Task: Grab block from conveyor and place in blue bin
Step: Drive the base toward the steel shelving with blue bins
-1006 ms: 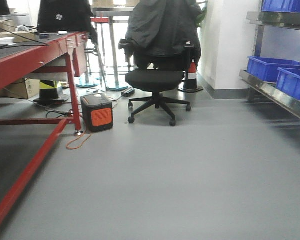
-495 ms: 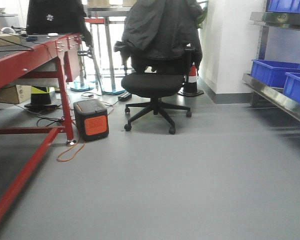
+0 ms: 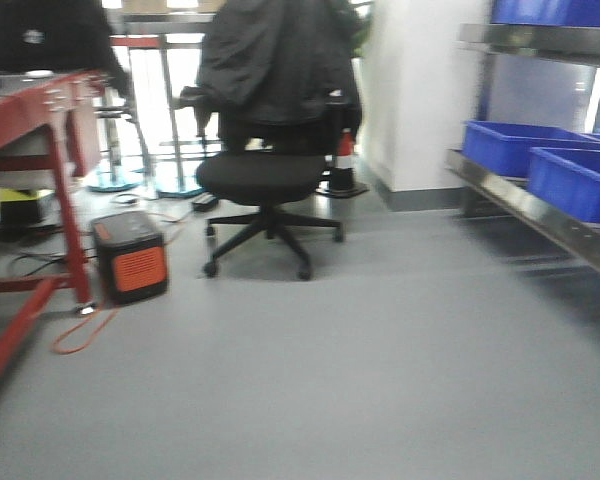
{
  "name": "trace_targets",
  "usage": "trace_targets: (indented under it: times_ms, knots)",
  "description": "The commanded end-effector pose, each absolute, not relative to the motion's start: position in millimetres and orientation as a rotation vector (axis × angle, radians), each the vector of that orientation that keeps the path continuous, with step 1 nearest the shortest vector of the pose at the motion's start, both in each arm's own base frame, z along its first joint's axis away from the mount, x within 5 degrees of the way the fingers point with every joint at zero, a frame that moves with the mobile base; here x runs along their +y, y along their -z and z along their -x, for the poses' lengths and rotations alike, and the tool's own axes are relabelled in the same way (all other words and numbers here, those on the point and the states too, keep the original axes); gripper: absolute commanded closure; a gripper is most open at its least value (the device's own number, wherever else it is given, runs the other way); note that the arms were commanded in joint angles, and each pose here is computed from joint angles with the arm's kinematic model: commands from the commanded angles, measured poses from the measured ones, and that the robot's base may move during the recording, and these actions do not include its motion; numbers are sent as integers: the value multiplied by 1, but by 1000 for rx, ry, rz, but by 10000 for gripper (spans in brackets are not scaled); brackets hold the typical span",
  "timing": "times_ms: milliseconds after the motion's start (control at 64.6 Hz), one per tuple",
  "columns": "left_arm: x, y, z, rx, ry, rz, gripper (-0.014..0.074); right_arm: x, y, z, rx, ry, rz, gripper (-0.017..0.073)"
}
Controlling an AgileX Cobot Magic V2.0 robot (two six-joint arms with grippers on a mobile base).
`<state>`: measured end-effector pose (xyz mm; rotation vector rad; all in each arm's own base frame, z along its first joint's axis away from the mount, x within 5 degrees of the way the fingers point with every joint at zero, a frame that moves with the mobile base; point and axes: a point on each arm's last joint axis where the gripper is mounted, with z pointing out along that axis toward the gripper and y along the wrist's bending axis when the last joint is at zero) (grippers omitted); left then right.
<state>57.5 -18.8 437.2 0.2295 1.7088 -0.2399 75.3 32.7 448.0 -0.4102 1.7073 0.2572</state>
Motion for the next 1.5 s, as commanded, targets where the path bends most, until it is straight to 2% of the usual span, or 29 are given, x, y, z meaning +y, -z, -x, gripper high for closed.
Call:
trace_targets:
  times_ms: [0, 1486]
  knots:
    - [-19, -439, -56, 1685, 259, -225, 705, 32, -452, -75, 1676, -245, 412, 722]
    - [-19, -439, -56, 1685, 259, -225, 705, 32, -452, -75, 1676, -245, 412, 722]
